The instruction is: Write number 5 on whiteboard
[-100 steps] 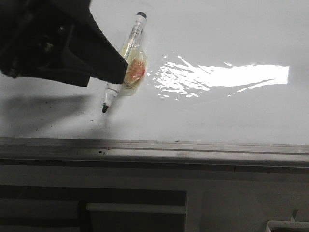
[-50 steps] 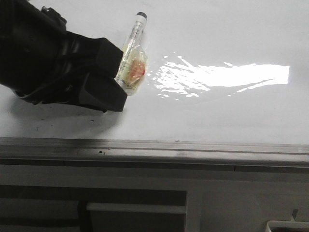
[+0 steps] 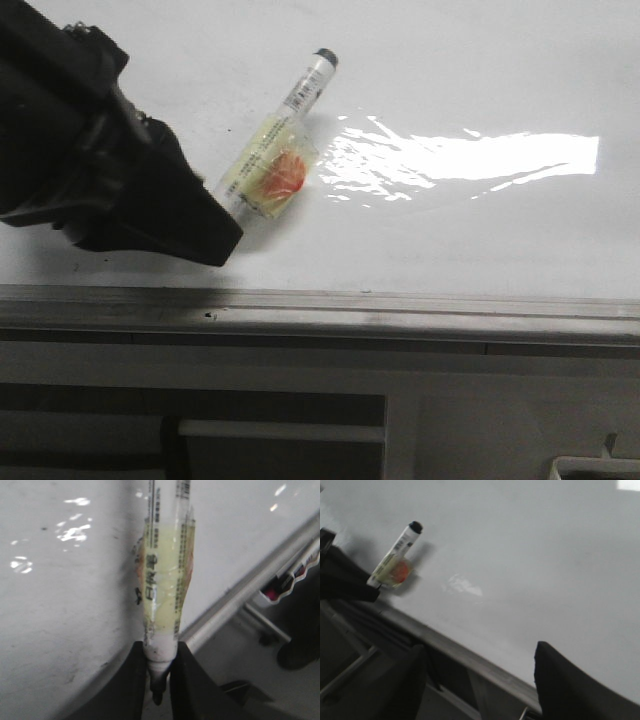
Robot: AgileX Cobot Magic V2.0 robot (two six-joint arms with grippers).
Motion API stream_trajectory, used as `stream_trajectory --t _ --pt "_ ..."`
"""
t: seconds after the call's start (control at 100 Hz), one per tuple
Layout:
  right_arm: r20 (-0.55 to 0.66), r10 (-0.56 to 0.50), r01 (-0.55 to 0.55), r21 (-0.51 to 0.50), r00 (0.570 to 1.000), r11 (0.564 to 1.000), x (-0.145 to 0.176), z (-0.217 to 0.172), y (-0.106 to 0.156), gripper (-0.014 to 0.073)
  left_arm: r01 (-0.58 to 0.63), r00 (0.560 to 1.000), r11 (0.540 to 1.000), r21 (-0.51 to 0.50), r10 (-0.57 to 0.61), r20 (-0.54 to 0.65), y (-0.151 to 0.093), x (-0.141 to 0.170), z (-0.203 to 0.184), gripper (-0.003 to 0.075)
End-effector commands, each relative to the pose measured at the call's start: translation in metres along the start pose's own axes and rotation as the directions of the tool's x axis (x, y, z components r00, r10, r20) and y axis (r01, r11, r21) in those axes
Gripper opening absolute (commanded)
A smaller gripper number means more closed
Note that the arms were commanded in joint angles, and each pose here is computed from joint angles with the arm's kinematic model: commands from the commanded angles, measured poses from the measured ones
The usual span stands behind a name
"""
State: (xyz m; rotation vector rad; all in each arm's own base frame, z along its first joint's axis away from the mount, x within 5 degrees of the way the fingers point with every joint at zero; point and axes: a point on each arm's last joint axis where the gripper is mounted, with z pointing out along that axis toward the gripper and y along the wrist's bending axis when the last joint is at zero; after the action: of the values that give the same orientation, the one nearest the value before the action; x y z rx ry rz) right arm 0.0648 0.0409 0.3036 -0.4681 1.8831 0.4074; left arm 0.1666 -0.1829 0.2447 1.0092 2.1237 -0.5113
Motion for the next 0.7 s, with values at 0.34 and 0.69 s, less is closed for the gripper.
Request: stream_trajectory --t 0.34,0.69 --pt "0.026 -0.222 0.218 -0.326 0.975 0.920 -0.015 0.034 0.037 0.0418 -0.600 0.798 0.796 0.078 0.588 0.133 -0.052 -0.012 -0.030 -0.0020" --pt "0.133 -0.218 0.253 -0.381 0.967 0.889 -0.026 0.068 0.066 0.0418 -0.600 0.794 0.799 0.049 0.586 0.160 -0.051 -0.015 -0.030 -0.0020"
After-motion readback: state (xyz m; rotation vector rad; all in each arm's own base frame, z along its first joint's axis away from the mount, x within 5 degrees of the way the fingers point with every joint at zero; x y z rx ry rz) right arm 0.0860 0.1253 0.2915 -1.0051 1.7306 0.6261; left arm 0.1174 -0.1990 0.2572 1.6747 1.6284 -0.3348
